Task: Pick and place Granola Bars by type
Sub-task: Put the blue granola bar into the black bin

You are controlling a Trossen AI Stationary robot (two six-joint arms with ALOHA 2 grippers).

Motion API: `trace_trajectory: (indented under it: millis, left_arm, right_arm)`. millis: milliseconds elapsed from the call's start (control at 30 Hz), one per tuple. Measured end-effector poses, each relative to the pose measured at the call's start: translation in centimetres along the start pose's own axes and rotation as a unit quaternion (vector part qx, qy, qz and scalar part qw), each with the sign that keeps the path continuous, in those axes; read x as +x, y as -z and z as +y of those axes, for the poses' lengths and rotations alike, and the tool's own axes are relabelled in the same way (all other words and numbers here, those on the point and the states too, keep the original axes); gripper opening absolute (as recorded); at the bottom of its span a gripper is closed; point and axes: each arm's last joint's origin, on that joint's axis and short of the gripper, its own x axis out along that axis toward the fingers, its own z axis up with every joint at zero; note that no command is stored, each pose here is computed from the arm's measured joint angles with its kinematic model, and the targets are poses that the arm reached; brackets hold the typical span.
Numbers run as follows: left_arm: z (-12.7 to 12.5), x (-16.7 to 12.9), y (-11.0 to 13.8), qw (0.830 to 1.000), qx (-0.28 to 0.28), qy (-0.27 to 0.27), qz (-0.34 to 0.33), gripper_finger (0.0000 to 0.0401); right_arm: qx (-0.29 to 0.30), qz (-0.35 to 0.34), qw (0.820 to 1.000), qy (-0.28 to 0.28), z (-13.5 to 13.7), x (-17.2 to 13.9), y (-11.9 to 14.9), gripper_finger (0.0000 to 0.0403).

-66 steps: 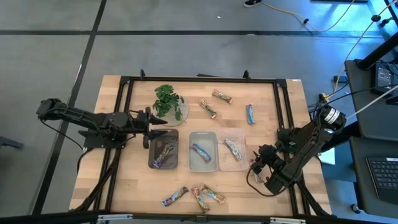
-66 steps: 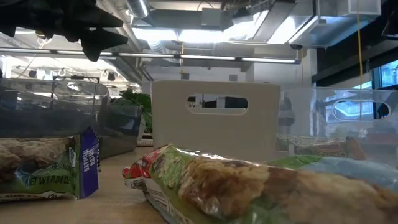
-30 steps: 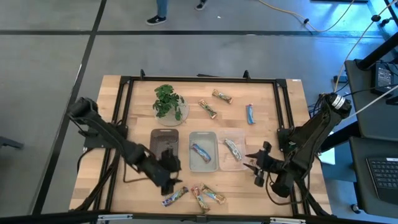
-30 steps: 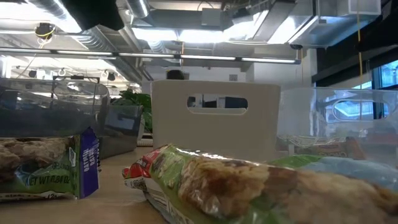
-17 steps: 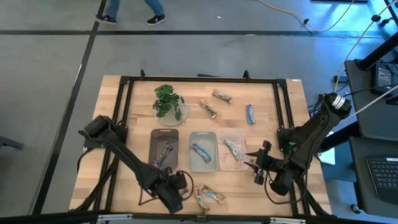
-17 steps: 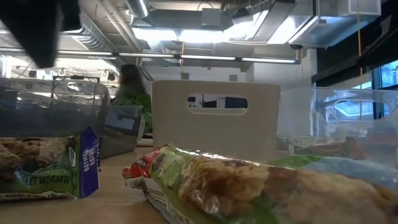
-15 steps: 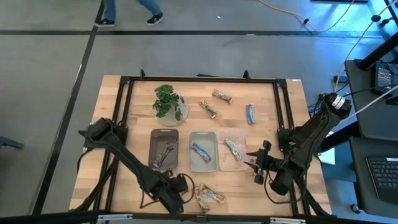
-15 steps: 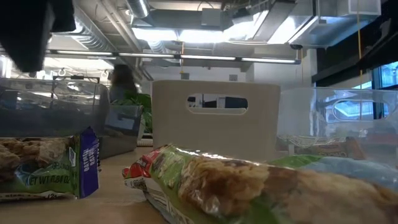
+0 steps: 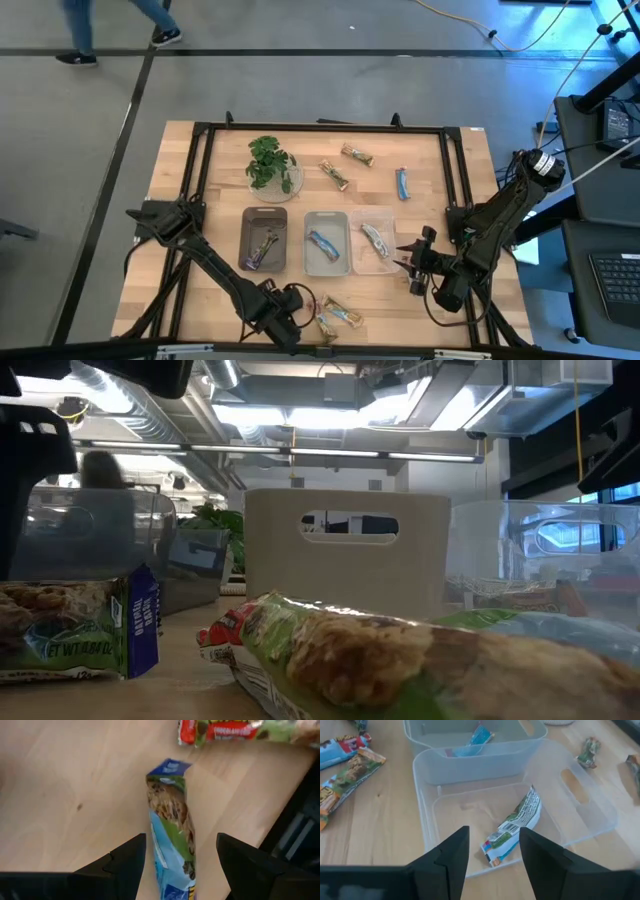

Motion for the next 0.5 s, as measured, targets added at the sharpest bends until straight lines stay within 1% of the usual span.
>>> trace_trajectory:
  millis: [167, 300, 500]
  left_arm:
    - [0.4, 0.0, 0.0, 1.0, -0.006, -0.022, -0.008, 0.0234]
    - [0.5, 1.4, 0.4, 0.999, -0.002, -0.039, 0.02, 0.0233]
    - [0.6, 2.0, 0.6, 0.998, -0.001, -0.044, 0.037, 0.0233]
  right_arm:
    - [0.0, 0.007, 1.0, -0.004, 0.0, 0.0, 0.0, 0.0177]
    - [0.0, 0.007, 1.0, -0.004, 0.0, 0.0, 0.0, 0.0177]
    - [0.0, 0.008, 1.0, -0.005, 0.0, 0.0, 0.0, 0.0177]
